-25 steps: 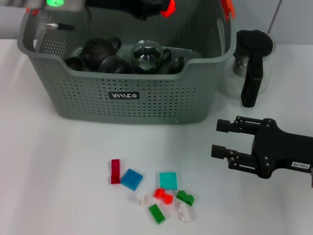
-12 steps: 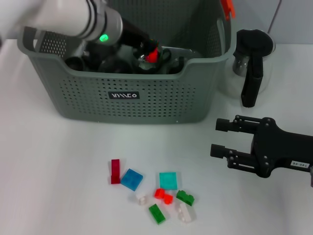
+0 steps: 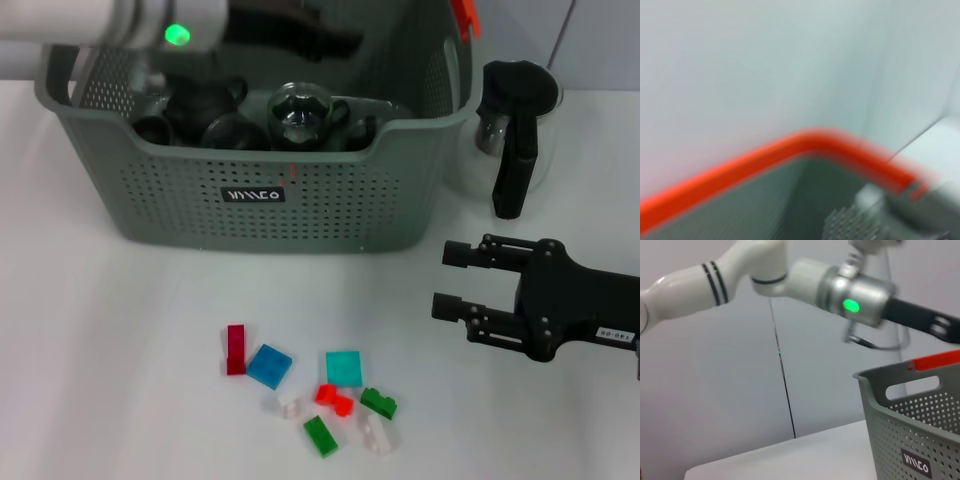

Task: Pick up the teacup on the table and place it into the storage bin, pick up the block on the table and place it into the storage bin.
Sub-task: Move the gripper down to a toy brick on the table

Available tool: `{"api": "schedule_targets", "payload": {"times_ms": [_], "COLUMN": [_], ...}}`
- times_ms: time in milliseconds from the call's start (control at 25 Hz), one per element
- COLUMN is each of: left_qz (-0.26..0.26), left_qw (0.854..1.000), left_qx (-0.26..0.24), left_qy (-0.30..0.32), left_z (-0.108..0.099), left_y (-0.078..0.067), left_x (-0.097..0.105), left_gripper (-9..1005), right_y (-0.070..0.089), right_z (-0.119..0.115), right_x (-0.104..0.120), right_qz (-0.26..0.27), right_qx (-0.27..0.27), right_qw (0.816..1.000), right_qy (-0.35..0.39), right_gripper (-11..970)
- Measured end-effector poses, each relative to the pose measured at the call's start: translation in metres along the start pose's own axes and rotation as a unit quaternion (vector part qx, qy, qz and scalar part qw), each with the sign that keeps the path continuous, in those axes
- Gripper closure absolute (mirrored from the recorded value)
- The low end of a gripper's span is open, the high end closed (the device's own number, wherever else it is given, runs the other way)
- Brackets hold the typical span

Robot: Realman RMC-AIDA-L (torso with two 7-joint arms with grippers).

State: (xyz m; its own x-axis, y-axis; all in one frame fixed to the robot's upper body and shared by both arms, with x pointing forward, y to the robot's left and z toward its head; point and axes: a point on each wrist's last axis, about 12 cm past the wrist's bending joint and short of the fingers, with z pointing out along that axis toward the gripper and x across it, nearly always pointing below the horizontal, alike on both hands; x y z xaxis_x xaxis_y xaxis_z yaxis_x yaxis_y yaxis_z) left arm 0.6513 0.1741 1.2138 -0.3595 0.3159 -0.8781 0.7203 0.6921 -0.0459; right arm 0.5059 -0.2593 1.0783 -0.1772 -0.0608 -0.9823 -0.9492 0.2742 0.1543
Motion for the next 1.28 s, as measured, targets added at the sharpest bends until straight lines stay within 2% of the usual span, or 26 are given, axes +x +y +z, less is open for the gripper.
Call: {"api": "schedule_targets", "payload": {"times_ms": [80,200,240,360,480,640,720,840,1040,1280], "left_qz": [-0.008,-0.010,-0.008,0.014,0.067,0.107,0.103,0.090,0.073,0.086], "left_qw": [0.999,0.996,0.994,0.990,0.982,0.973,0.969,0.965,0.957,0.954], "left_qx": [0.039,0.076,0.092,0.124,0.169,0.206,0.215,0.226,0.251,0.249], "left_qy": [-0.028,-0.050,-0.060,-0.063,-0.045,0.011,0.057,0.099,0.123,0.140], "left_z": [-0.031,-0.060,-0.074,-0.093,-0.105,-0.106,-0.099,-0.090,-0.075,-0.061], "left_y": [0.003,0.009,0.012,0.011,-0.001,-0.021,-0.029,-0.036,-0.045,-0.050], "left_x": [0.003,0.018,0.032,0.064,0.107,0.154,0.172,0.188,0.199,0.202], "left_gripper": [455,421,410,388,391,395,395,396,397,399], "right_y": [0.000,0.000,0.000,0.000,-0.001,-0.001,-0.001,-0.001,-0.001,-0.001], "right_z": [0.000,0.000,0.000,0.000,0.000,0.000,0.000,0.000,-0.002,-0.003], "right_x": [0.000,0.000,0.000,0.000,-0.001,-0.002,-0.002,-0.001,0.001,0.001], "right_qz": [0.001,0.001,0.001,0.000,0.001,0.004,0.004,0.006,0.008,0.010], "right_qx": [0.001,0.001,0.000,-0.002,-0.002,-0.003,-0.003,-0.001,0.003,0.004], "right_qw": [1.000,1.000,1.000,1.000,1.000,1.000,1.000,1.000,1.000,1.000], "right_qy": [-0.001,-0.001,-0.001,-0.002,-0.002,0.000,0.000,0.002,0.002,0.002], "right_gripper": [318,318,318,318,318,317,317,317,316,318]}}
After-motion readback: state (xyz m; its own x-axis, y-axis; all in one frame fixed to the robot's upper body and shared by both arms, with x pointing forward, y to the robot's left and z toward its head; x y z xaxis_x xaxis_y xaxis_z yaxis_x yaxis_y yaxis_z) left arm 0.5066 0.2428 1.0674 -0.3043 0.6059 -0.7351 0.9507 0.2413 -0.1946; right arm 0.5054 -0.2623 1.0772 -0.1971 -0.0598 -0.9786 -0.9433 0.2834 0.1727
